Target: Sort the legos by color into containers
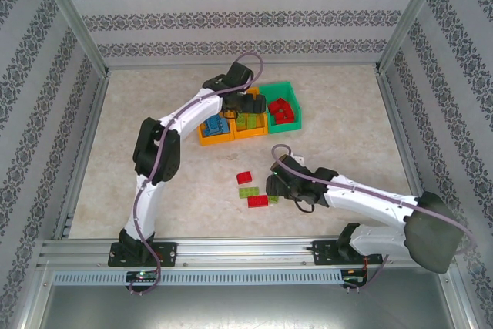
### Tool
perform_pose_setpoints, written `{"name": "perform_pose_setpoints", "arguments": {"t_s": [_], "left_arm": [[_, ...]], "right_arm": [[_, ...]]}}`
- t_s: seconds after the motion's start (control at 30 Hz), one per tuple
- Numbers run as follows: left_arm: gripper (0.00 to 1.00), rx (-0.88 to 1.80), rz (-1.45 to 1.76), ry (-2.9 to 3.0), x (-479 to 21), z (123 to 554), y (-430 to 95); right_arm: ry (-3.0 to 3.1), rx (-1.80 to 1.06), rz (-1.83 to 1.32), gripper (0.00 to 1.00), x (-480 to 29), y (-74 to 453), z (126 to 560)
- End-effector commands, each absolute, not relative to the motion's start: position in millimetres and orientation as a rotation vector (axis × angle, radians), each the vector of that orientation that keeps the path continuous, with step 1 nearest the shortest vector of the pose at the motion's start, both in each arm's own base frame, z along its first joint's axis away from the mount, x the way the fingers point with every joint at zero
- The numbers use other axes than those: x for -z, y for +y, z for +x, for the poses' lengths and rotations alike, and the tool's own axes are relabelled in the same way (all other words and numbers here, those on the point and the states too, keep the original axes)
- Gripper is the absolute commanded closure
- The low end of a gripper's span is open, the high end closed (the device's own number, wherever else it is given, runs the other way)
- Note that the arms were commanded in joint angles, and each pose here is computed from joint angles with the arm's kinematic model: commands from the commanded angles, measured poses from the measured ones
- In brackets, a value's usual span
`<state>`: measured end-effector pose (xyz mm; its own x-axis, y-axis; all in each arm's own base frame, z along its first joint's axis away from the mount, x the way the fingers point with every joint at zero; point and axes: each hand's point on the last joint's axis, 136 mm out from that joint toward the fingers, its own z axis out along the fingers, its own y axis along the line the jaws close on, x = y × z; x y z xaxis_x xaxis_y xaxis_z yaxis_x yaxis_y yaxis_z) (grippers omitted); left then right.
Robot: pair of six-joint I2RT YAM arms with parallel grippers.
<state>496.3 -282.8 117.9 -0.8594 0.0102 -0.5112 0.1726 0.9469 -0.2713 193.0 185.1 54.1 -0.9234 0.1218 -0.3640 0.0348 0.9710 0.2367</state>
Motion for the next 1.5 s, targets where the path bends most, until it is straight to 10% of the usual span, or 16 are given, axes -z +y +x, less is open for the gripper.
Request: {"name": "perform_pose_setpoints", "arguments": {"t_s": [0.0, 1.47], "left_arm": [[0.01, 0.478, 0.17, 2.516, -139.0, 491.6, -287.0], [0.01, 0.381, 0.052, 2.406, -176.4, 436.3, -226.1]], "right_arm": [[2.71, -0.309, 0.173, 0.24, -57.4, 191.9, 201.3], [2.75, -0.101, 0.135, 0.78, -41.2, 205.2, 233.5]]}}
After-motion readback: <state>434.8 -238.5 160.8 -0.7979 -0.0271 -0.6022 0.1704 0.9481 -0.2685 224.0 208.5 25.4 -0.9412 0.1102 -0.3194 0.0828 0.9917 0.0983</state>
